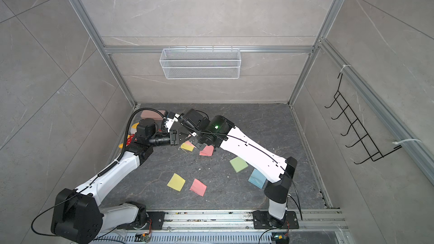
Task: Tear off pages from different memo pads
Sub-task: Tear off the paper from the memo pad.
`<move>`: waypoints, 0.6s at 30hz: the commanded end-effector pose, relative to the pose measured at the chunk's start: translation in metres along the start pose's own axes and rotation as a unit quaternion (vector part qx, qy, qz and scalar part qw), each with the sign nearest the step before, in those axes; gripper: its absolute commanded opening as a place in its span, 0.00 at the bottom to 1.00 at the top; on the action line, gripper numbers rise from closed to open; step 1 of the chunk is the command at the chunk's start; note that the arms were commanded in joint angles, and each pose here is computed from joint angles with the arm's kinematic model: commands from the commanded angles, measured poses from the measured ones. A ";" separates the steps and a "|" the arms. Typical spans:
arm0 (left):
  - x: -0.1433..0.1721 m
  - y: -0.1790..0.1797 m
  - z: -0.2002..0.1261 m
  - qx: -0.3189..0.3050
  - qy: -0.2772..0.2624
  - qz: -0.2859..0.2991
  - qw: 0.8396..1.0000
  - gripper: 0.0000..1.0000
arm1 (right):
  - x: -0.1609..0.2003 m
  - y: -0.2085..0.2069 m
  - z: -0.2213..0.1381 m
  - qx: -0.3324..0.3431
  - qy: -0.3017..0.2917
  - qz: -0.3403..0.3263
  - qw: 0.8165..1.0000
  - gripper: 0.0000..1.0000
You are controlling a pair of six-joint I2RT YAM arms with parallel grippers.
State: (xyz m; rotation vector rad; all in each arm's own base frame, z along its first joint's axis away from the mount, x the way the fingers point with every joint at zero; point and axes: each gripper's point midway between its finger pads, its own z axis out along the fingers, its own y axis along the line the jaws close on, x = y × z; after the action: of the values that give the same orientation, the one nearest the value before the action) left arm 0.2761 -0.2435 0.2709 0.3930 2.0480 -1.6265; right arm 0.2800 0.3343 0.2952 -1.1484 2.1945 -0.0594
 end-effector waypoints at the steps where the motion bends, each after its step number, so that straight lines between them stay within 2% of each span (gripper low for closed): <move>1: -0.002 -0.012 0.003 0.024 0.015 0.037 0.999 0.49 | 0.002 0.003 -0.005 -0.014 0.008 0.010 1.000 0.00; 2: -0.002 -0.011 0.004 0.025 0.020 0.033 0.999 0.41 | 0.002 0.002 -0.005 -0.013 0.010 0.010 1.000 0.00; 4: -0.002 -0.007 0.006 0.021 0.026 0.023 0.999 0.15 | 0.003 -0.002 -0.005 0.000 0.011 0.013 1.000 0.00; 6: -0.001 -0.002 0.008 0.017 0.033 0.009 0.999 0.00 | 0.005 -0.016 -0.004 0.027 0.016 0.026 0.999 0.00; 11: 0.002 0.007 0.009 0.001 0.041 -0.006 0.999 0.00 | 0.016 -0.070 -0.004 0.141 0.026 0.063 0.988 0.00; 18: 0.009 0.036 0.012 -0.049 0.053 -0.053 0.996 0.00 | 0.074 -0.137 0.013 0.261 0.100 0.112 0.954 0.00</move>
State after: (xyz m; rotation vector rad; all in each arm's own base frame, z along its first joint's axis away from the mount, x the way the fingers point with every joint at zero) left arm 0.2831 -0.2489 0.2436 0.3749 2.1980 -1.6265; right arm 0.3463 0.2389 0.2778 -0.7896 2.2955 -0.4954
